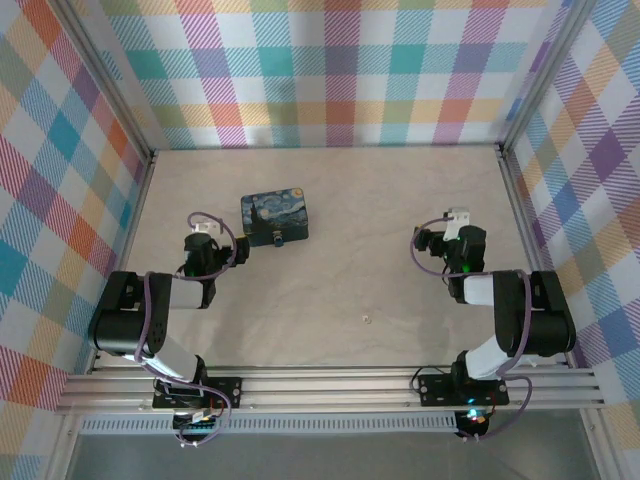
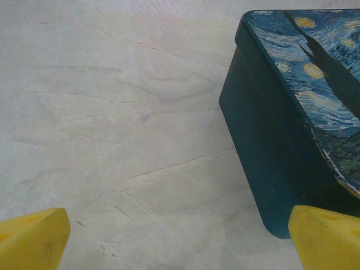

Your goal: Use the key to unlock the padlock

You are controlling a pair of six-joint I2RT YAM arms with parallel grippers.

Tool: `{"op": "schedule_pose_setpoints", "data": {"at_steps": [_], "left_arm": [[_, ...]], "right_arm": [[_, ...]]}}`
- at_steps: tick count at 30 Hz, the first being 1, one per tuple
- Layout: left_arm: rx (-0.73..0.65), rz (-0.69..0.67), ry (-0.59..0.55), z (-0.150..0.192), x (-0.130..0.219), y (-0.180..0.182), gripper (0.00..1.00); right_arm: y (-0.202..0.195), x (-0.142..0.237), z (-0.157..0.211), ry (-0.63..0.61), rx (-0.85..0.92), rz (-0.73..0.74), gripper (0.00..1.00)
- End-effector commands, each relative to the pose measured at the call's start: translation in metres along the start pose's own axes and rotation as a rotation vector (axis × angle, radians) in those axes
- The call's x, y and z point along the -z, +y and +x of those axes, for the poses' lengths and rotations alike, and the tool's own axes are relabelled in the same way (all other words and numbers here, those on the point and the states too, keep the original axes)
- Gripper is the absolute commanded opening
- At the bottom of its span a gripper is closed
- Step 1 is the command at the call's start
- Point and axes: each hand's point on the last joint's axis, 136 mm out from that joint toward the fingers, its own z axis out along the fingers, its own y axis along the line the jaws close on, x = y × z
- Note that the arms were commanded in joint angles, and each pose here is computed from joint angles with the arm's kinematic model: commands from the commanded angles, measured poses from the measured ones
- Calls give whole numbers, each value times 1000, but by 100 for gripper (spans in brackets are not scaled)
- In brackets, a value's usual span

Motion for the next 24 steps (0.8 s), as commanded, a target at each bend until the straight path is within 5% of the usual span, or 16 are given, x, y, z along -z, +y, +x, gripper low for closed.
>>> {"op": "schedule_pose_setpoints", "data": {"at_steps": [1, 24], "left_arm": [[-17, 16, -51, -16, -2, -2, 100], [1, -22, -54, -18, -1, 5, 100]], "right_arm": [[3, 0, 1, 2, 1, -18, 100], [3, 1, 0, -3, 0, -14, 100]]}}
